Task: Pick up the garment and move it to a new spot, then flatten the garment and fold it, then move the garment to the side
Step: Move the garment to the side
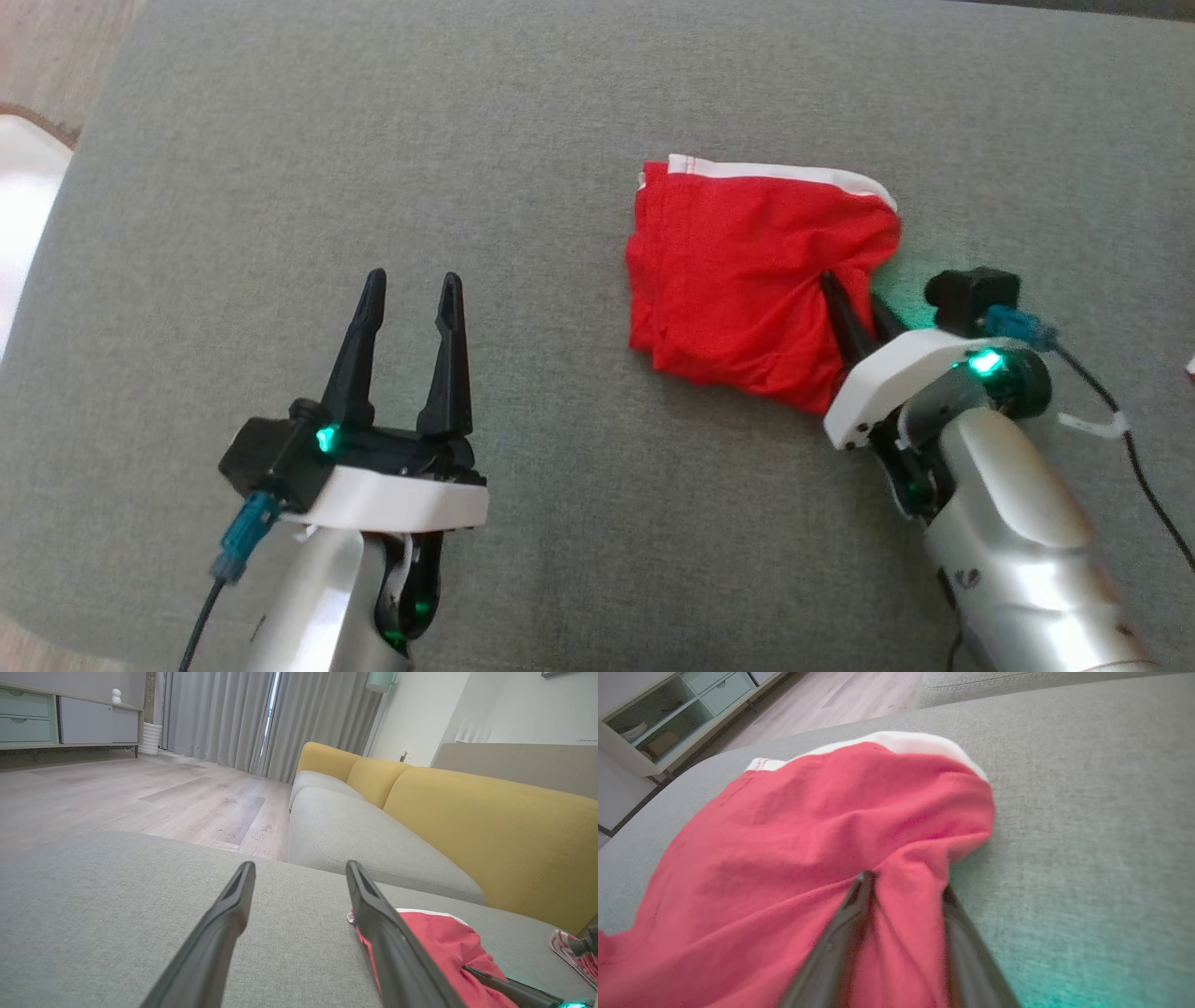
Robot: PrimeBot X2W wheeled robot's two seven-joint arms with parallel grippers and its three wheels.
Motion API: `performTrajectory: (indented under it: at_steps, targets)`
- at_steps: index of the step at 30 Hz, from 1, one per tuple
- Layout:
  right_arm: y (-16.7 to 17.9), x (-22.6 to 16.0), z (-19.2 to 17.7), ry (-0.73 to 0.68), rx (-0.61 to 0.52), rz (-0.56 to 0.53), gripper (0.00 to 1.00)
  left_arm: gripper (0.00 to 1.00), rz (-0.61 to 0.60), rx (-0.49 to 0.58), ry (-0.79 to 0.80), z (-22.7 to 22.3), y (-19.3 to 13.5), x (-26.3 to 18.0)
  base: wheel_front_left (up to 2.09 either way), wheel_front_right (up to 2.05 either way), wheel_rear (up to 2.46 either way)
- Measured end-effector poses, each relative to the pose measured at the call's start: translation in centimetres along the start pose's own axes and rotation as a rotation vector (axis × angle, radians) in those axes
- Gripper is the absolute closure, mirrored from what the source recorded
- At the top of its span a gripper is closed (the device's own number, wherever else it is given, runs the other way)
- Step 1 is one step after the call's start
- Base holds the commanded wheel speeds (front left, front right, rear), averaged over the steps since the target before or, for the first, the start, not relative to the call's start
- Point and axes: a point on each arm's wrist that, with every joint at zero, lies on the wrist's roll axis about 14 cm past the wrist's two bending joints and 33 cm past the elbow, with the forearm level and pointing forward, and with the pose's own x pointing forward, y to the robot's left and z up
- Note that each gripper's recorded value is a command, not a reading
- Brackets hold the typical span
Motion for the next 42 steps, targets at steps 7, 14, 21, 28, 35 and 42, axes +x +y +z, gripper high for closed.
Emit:
performTrajectory:
  at_steps: [7,14,21,28,35,42]
  targets:
    - [-0.3,-1.0,0.3,-0.023,-0.142,-0.012,1.0,0.0,-0.041,0.005,-0.001,-0.1,-1.3,0.5,0.0,0.0,0.0]
    - [-2.0,-3.3,1.2,-0.024,-0.324,-0.048,1.0,0.0,-0.131,-0.004,-0.018,0.3,-4.2,1.1,0.0,0.0,0.0]
    - [-7.5,-7.6,3.6,-0.012,-0.46,-0.141,1.0,0.0,-0.242,-0.023,-0.028,0.5,-8.0,1.6,0.0,0.0,0.0]
    - [-14.3,-14.1,4.8,0.095,-0.586,-0.262,1.0,0.0,-0.435,-0.031,-0.08,2.0,-14.3,3.0,0.0,0.0,0.0]
    - [-20.8,-19.6,7.3,0.188,-0.662,-0.396,1.0,0.0,-0.526,-0.071,-0.1,2.4,-17.8,4.1,0.0,0.0,0.0]
    - [-25.7,-20.7,8.8,0.23,-0.645,-0.509,1.0,0.0,-0.527,-0.085,-0.058,0.4,-17.7,5.2,0.0,0.0,0.0]
